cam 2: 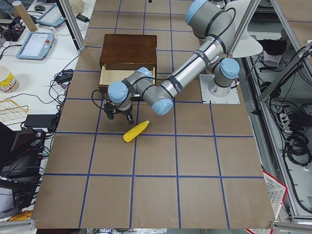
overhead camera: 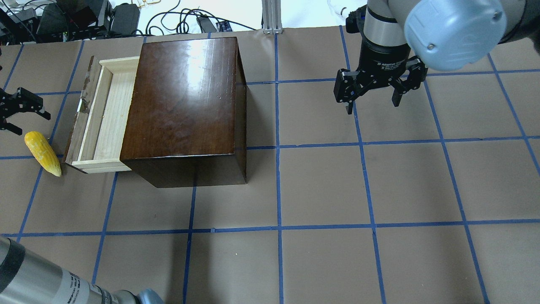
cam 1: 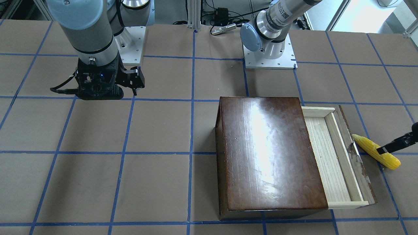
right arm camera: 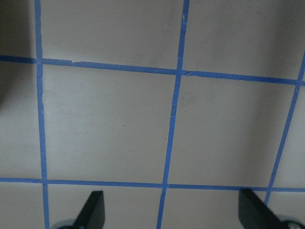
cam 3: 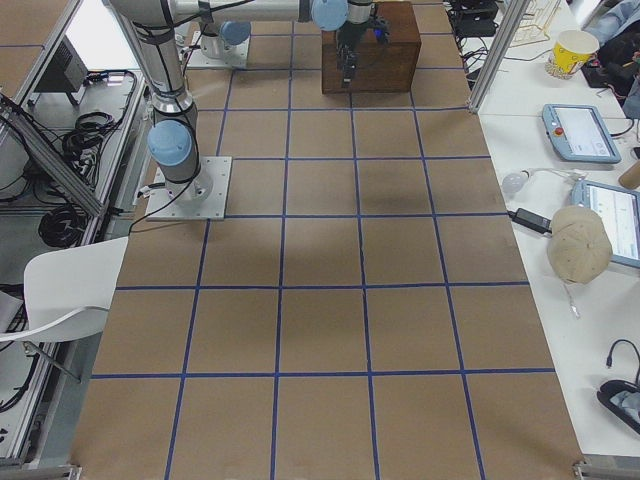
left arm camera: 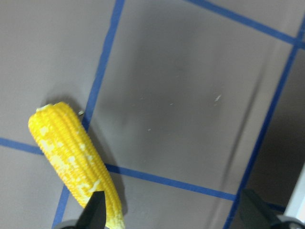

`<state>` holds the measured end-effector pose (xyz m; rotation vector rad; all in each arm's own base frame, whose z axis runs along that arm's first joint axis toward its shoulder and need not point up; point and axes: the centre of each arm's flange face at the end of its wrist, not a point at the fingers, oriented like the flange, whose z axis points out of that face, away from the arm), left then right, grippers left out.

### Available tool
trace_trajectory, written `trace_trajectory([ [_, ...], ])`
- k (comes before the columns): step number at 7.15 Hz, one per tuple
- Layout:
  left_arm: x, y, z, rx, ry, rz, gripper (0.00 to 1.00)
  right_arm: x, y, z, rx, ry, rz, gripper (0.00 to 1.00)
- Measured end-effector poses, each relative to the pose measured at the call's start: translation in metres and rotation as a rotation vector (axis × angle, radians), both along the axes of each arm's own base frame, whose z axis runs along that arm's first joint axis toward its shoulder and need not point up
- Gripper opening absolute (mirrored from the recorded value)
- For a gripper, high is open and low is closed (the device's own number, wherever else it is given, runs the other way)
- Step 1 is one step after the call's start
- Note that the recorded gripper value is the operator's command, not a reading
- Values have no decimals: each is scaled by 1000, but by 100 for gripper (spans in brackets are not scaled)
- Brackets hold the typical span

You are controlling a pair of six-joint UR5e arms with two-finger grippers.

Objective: Open drawer and put corn inside
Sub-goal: 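Move the left gripper down onto the yellow corn cob and grasp it, then lift the corn cob with the left gripper and carry it over the drawer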

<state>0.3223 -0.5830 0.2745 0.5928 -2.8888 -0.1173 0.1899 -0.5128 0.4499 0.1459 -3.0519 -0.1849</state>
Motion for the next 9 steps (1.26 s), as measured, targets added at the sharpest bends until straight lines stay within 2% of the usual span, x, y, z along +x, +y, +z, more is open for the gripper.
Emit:
trace_trajectory([
  [1, 5, 9, -19, 23, -5, 14, 100, 0, 0, 0, 0, 0, 0, 100],
  [4, 18, 14, -50, 60, -95, 97, 100, 0, 0, 0, 0, -1, 0, 100],
  [6, 23, 11, -68, 72, -112, 134, 91, 0, 0, 0, 0, -1, -1, 100],
  [7, 24, 10, -75, 78, -110, 141, 57, 0, 0, 0, 0, -1, -1, 100],
  [8, 26, 8, -81, 82, -109, 144, 18, 0, 0, 0, 0, 0, -1, 100],
  [9, 27, 7, -84, 85, -108, 146, 8, 0, 0, 0, 0, 0, -1, 100],
])
